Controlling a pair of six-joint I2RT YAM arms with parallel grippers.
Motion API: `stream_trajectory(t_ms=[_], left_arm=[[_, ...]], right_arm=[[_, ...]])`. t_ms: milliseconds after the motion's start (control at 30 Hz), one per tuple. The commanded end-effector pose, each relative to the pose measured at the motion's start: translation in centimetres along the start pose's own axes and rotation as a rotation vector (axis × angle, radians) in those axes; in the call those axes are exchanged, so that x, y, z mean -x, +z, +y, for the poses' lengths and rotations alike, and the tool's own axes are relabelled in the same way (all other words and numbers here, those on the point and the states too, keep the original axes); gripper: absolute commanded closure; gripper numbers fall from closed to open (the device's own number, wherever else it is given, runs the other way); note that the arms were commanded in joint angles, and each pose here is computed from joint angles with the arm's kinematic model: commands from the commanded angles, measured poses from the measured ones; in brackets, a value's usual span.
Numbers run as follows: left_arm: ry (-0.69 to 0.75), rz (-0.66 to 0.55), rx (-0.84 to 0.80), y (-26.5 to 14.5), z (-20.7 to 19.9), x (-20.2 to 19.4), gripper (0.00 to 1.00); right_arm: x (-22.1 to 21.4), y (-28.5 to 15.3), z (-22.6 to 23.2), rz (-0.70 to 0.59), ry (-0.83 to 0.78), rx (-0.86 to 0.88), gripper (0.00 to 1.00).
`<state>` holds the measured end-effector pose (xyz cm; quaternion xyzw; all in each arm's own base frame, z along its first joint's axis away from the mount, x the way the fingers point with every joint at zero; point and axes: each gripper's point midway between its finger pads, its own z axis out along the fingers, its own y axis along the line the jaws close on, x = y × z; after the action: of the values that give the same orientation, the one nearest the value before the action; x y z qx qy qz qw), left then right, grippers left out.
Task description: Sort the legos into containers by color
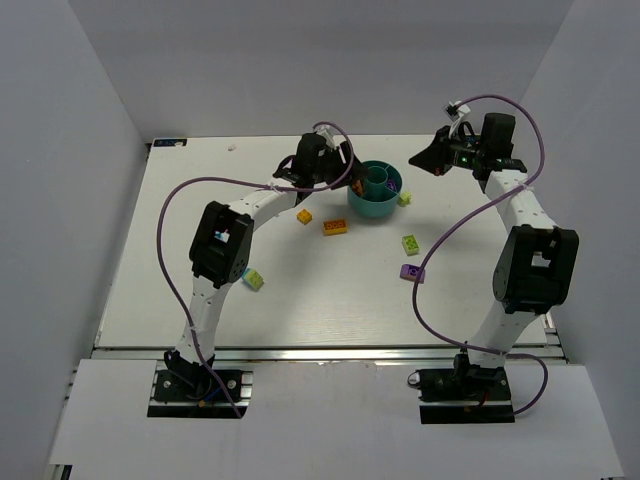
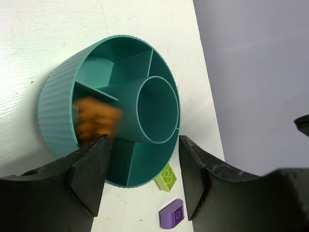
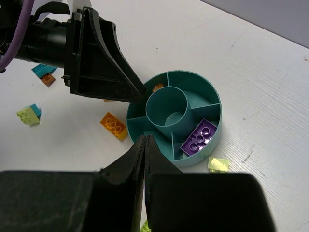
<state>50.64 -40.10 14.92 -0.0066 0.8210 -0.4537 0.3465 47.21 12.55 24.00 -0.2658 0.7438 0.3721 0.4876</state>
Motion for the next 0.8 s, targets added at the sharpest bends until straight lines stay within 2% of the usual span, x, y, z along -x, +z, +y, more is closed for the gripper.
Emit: stream_trajectory(t_ms=[0,167,233,267,300,333,367,400,433,467,500,533,567,600,633,667,700,733,767], left_arm=[[0.052,-0.053,-0.047,-2.0,-3.7,2.7,0.33],[0.052,-0.049,-0.051,-3.1,-4.0,2.2,0.34],[0.077,-0.076,-0.062,-4.4,-5.3,3.1,0.36],[0.103,-0.083,-0.053,-4.9,-5.5,3.4,0.41],[0.119,-0.099,-0.040,-5.4,-5.6,3.8,0.47],[0.133,-0.111,-0.030,-6.6,-6.4,4.5,0.53],[0.150,-0.103,0.003,-7.3,-5.9,4.4,0.60],[0.152,-0.099,0.034,-7.9,-5.2,4.1,0.72],[0.158,-0.113,0.064,-8.7,-4.8,4.3,0.75],[0.173,-0.143,0.069,-10.7,-5.6,5.2,0.76],[0.158,-0.121,0.117,-11.4,-3.7,3.7,0.73],[0.158,-0.142,0.149,-12.5,-3.2,3.8,0.68],[0.162,-0.181,0.154,-14.9,-3.9,4.6,0.59],[0.146,-0.158,0.211,-15.8,-1.7,2.9,0.42],[0.137,-0.173,0.242,-17.1,-1.0,2.7,0.33],[0.136,-0.227,0.267,-19.6,-1.3,3.6,0.28],[0.127,-0.239,0.296,-20.8,-0.5,3.4,0.25],[0.102,-0.259,0.338,-23.0,0.8,2.8,0.20],[0.087,-0.230,0.374,-23.1,2.5,1.6,0.19]], right_arm=[[2.0,-0.7,0.8,-0.040,-0.065,0.012,0.96],[2.0,-0.8,0.8,-0.038,-0.070,0.013,0.96],[1.9,-0.7,0.8,-0.028,-0.110,0.019,0.90],[1.8,-0.7,0.8,-0.018,-0.132,0.028,0.84],[0.6,-0.9,1.3,0.024,-0.114,0.055,0.71],[0.3,-0.9,1.5,0.046,-0.151,0.073,0.65],[-0.6,-0.9,1.5,0.076,-0.272,0.096,0.57],[-2.9,-1.5,2.5,0.148,-0.247,0.132,0.51],[-4.2,-1.8,3.1,0.183,-0.296,0.167,0.39],[-6.0,-2.2,4.1,0.224,-0.345,0.206,0.32],[-8.3,-3.2,4.5,0.291,-0.462,0.246,0.18],[-8.9,-3.9,5.2,0.317,-0.527,0.254,0.11],[-10.2,-4.4,5.6,0.345,-0.560,0.267,0.10],[-12.7,-5.0,5.7,0.393,-0.581,0.276,0.11],[-13.6,-5.5,5.9,0.412,-0.591,0.268,0.11],[-13.7,-5.4,7.1,0.419,-0.627,0.276,0.11],[-15.8,-6.0,7.3,0.471,-0.613,0.272,0.11],[-15.7,-5.8,7.7,0.475,-0.636,0.249,0.11],[-16.5,-5.7,7.9,0.501,-0.626,0.232,0.11]])
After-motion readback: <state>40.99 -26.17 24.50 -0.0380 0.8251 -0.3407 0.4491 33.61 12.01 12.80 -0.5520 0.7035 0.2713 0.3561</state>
